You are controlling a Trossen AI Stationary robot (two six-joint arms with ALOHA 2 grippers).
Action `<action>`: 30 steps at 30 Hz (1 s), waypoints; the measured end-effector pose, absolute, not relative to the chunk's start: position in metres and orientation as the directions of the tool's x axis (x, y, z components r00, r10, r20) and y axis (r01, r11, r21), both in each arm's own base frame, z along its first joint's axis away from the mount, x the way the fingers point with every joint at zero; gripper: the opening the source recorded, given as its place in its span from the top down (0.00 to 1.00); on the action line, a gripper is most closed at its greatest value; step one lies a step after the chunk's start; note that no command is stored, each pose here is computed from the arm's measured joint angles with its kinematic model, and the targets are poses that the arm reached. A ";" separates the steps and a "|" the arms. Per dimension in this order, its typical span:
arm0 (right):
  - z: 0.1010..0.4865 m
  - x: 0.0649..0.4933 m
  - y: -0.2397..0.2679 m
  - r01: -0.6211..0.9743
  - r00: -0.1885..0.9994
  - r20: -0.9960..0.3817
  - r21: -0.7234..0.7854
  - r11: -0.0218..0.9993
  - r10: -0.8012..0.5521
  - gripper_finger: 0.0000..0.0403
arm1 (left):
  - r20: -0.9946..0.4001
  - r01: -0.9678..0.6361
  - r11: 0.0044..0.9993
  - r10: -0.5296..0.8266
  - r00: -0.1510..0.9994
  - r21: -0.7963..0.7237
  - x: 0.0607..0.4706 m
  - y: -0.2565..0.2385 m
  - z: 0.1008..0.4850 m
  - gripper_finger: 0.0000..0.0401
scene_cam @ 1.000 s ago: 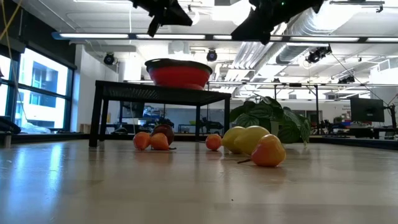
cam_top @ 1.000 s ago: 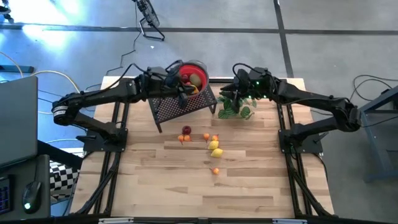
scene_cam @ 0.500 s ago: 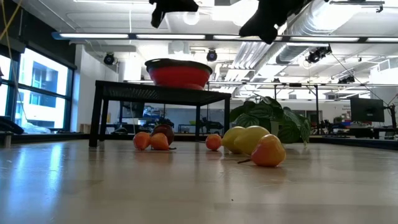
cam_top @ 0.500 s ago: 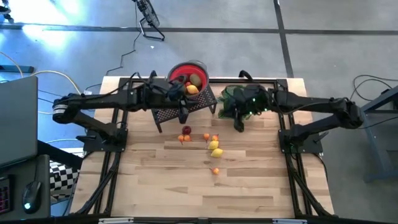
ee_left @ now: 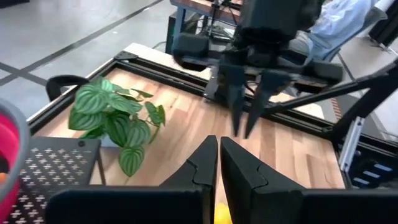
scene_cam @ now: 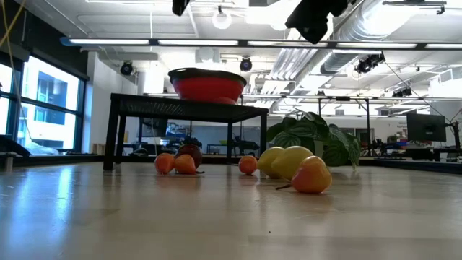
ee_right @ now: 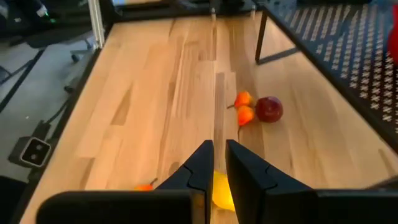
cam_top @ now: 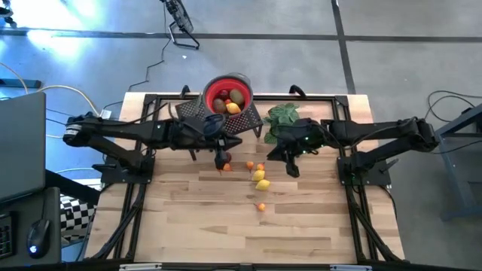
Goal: Pick & Place Fruit
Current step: Put the top yellow lemon into the red basket on the shelf
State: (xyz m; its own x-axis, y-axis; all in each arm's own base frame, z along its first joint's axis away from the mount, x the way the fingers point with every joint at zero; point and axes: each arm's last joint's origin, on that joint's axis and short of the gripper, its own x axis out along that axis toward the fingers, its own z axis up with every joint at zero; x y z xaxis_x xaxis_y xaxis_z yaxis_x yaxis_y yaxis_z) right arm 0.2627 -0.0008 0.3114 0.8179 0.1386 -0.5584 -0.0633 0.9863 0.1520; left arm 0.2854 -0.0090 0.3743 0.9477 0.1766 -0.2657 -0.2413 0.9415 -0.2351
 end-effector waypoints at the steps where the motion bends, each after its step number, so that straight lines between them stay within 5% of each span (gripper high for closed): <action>1: 0.311 0.263 0.000 -0.065 0.816 -0.561 0.152 0.986 0.140 0.91 | -0.265 -0.243 0.942 0.179 0.948 -0.231 0.285 -0.012 0.374 0.95; 17: 0.307 0.267 -0.015 0.040 0.818 -0.575 0.040 0.998 -0.010 0.91 | -0.235 -0.244 0.940 0.188 0.954 -0.237 0.285 -0.022 0.377 0.95; 30: 0.304 0.278 -0.015 -0.008 0.839 -0.543 0.054 0.999 0.036 0.93 | -0.236 -0.247 0.940 0.191 0.953 -0.236 0.285 -0.022 0.377 0.95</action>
